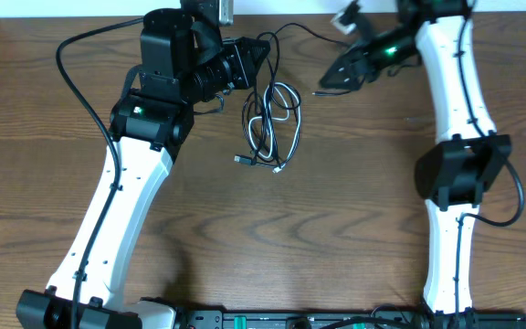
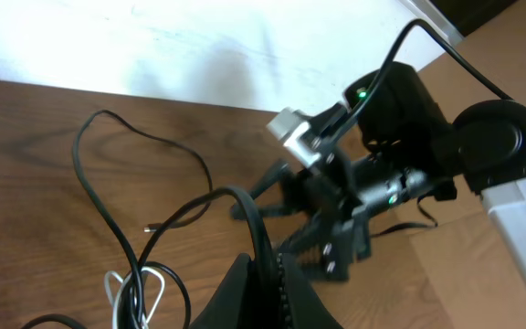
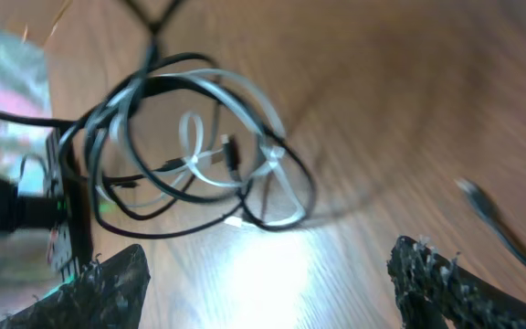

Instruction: Untangle cables

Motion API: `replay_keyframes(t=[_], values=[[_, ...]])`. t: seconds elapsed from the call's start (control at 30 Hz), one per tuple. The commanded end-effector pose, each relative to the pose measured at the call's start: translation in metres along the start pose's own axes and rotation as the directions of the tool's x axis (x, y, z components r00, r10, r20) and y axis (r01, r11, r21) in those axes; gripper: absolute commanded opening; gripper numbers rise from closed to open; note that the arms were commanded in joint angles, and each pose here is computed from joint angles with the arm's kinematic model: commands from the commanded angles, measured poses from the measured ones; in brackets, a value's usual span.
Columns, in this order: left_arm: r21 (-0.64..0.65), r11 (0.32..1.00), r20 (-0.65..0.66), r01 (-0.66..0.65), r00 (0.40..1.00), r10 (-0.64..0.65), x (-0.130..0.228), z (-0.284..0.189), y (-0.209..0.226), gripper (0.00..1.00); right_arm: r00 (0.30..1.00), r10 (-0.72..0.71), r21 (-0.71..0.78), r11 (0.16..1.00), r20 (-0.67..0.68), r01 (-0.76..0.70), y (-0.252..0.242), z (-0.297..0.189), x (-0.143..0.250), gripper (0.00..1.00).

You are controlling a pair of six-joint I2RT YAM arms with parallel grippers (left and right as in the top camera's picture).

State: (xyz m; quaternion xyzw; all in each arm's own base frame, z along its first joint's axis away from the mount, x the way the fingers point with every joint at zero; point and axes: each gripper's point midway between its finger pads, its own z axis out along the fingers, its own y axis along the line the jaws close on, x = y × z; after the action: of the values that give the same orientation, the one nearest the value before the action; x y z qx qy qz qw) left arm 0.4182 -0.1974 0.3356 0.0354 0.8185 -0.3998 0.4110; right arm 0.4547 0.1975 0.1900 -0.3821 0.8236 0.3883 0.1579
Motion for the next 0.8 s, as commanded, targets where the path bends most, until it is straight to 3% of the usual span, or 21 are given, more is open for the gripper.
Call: replay_keyframes(t=[0.0, 0.3, 0.6, 0.77], values=[[0.033, 0.999, 0.027, 0.013, 1.000, -0.014, -0.011, -0.008, -0.013, 0.08, 0.983, -0.182, -0.025, 0.983, -0.012, 0.182, 0.029, 0.007, -0.009, 0.81], [0.033, 0.999, 0.026, 0.028, 0.999, -0.029, -0.012, -0.008, -0.013, 0.08, 0.895, -0.435, -0.099, 0.900, -0.102, 0.426, 0.063, 0.044, -0.003, 0.80], [0.034, 0.999, 0.026, 0.039, 0.999, -0.040, -0.012, -0.008, -0.013, 0.07, 0.838, -0.531, -0.114, 0.847, -0.128, 0.519, 0.075, 0.074, -0.008, 0.74], [0.031, 0.999, 0.028, 0.040, 0.999, -0.041, -0.012, -0.008, -0.012, 0.07, 0.831, -0.524, -0.129, 0.851, -0.186, 0.508, 0.073, 0.086, 0.003, 0.61]])
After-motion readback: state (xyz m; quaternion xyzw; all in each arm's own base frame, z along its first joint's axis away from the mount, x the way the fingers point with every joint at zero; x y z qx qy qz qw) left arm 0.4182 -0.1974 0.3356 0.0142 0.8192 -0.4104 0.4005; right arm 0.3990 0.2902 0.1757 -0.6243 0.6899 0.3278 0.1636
